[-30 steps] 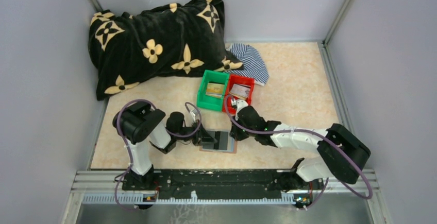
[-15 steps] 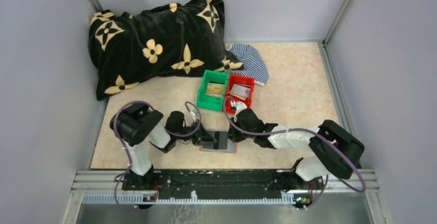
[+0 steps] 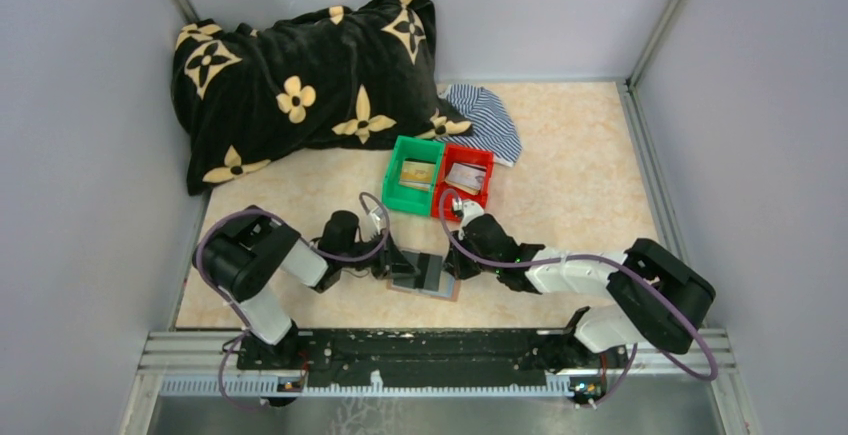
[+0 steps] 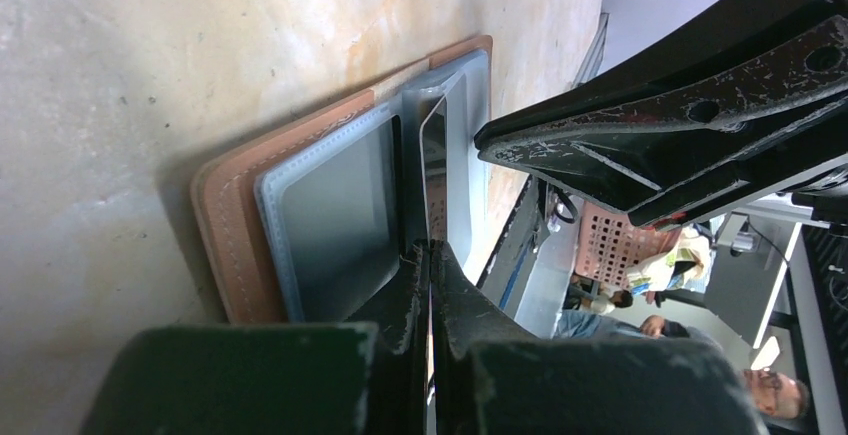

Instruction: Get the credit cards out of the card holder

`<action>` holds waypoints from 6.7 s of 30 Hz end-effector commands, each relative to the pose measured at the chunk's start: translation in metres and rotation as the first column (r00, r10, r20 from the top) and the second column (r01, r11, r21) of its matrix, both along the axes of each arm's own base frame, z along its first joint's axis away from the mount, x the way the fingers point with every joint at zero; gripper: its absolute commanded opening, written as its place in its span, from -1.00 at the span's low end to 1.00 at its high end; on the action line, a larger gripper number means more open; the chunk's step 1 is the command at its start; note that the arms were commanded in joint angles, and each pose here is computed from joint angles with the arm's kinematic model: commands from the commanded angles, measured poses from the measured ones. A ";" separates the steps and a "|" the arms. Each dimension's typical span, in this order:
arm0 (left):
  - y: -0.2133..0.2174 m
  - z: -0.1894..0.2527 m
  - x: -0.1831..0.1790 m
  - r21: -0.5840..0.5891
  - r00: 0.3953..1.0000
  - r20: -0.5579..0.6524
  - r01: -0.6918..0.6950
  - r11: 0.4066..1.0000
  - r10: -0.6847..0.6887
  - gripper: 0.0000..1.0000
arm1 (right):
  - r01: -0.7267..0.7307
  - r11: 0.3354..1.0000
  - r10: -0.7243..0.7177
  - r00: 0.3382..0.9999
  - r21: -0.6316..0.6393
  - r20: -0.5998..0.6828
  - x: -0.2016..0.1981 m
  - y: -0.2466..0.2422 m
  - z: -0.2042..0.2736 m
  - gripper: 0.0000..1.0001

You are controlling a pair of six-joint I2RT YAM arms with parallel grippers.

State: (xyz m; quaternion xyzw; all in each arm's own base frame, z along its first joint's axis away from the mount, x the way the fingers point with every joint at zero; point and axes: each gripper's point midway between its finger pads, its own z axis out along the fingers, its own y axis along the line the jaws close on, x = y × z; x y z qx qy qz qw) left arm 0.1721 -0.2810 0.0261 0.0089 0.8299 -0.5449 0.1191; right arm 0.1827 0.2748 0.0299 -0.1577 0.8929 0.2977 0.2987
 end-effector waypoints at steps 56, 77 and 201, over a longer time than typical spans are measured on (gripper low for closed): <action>0.033 0.124 0.010 -0.361 0.922 0.317 -0.101 0.927 0.224 -1.00 | -0.179 0.926 0.140 0.980 0.331 0.139 0.007 0.028 0.092 -0.41; 0.031 0.128 0.003 -0.447 0.926 0.316 -0.049 0.893 0.209 -1.00 | -0.231 0.876 0.164 0.968 0.424 0.188 0.005 0.033 0.119 -0.11; 0.058 0.126 -0.001 -0.339 0.844 0.471 -0.098 0.936 0.258 0.06 | -0.049 0.562 0.445 0.859 -0.825 0.252 0.237 0.056 0.082 -1.00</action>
